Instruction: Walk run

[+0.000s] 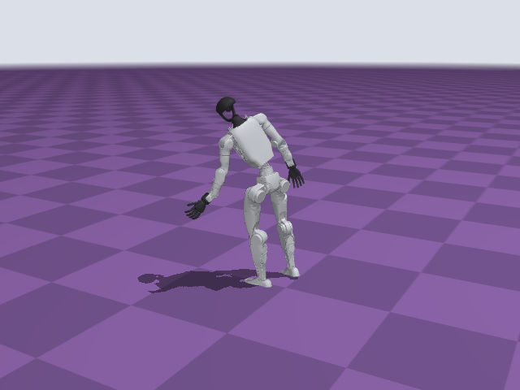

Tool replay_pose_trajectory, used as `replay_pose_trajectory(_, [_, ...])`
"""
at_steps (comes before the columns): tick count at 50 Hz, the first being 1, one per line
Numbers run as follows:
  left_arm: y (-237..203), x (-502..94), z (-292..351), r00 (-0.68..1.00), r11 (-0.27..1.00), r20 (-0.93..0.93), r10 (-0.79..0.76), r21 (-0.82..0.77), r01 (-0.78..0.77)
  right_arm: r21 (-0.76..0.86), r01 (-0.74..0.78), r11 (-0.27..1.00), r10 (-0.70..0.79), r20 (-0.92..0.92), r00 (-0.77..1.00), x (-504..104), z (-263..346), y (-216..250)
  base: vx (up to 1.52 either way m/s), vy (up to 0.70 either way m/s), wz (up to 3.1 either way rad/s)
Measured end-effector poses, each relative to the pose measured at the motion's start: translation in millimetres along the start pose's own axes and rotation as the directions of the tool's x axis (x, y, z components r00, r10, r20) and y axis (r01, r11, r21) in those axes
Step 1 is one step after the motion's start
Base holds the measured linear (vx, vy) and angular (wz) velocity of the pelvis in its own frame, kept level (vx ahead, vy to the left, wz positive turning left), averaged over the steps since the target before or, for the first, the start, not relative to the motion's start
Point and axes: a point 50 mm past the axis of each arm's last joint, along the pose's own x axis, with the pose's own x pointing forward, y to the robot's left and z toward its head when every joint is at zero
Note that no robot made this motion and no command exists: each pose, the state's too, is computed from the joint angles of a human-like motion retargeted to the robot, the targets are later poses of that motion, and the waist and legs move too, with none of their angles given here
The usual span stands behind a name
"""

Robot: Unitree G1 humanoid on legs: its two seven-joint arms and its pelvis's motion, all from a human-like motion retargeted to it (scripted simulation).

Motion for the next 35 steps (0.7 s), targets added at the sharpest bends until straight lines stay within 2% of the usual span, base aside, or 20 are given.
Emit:
replay_pose_trajectory(10, [4.8, 2.1, 0.9, 1.0, 0.999, -0.001, -0.014, -0.036, 0.013, 0.022, -0.011, 1.0, 0.012, -0.044, 0.999, -1.2, -11.4, 1.9, -0.03, -0.03, -0.21])
replay_pose_trajectory(17, [19.9, 6.7, 3.8, 0.995, 0.994, 0.001, 0.098, -0.041, -0.098, 0.038, -0.019, 0.999, 0.021, -0.066, 0.998, -1.3, -16.2, 4.4, -0.05, 0.0, -0.2])
replay_pose_trajectory(24, [47.7, 6.9, 0.7, 0.986, 0.986, 0.045, 0.163, 0.041, -0.165, 0.036, -0.047, 0.998, 0.05, -0.088, 0.995, -2.5, -22.6, 6.3, -0.02, -0.01, -0.3])
replay_pose_trajectory(35, [88.7, -8.2, -24.7, 0.99, 0.988, 0.005, 0.14, 0.073, -0.14, 0.071, -0.066, 0.995, 0.076, -0.148, 0.986, -5.9, -41.3, 12.6, 0.02, -0.02, -0.43])
